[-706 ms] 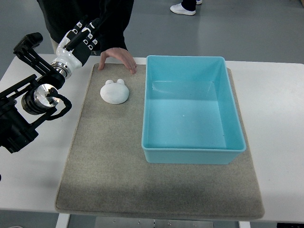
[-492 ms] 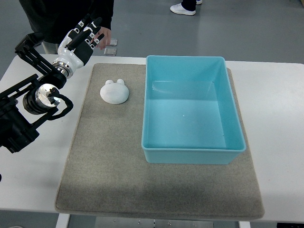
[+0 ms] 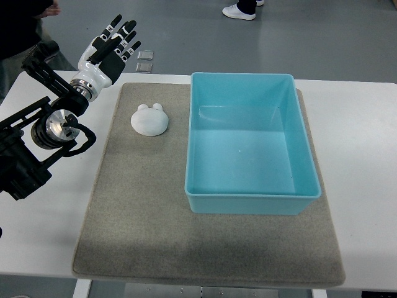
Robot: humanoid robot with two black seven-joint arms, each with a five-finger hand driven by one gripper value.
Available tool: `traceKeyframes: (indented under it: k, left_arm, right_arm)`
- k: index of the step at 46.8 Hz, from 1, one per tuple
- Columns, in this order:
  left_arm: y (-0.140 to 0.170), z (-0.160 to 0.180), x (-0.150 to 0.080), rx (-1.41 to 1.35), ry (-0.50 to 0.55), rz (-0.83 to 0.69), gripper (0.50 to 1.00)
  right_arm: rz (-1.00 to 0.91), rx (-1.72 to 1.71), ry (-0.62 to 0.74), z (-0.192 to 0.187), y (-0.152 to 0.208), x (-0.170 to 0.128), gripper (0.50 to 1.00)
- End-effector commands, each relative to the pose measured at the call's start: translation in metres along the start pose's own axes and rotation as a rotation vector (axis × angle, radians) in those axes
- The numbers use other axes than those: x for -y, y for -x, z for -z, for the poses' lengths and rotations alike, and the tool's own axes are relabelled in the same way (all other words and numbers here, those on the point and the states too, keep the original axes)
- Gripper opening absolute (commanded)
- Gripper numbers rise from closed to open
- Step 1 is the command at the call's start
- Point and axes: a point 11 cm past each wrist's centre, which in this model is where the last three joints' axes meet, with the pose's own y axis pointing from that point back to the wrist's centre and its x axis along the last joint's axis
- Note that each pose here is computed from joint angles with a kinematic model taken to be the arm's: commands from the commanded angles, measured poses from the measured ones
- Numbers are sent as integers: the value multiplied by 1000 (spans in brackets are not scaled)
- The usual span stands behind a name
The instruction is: Place white toy into blue box with left hand
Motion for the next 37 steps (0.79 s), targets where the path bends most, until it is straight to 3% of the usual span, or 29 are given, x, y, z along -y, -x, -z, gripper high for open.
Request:
traceKeyframes:
  k: [1,18,37]
  left_arm:
    - [0,-2,0,2,6,8,1000]
    - [10,-1,-2,-31,2,132,1000]
    - [-1,-2,-2,1,3,107,1000]
  right_arm:
    - [-1,0,0,0,0,0,936]
    - [1,1,0,0,0,0,936]
    - [-1,-1,0,0,0,0,936]
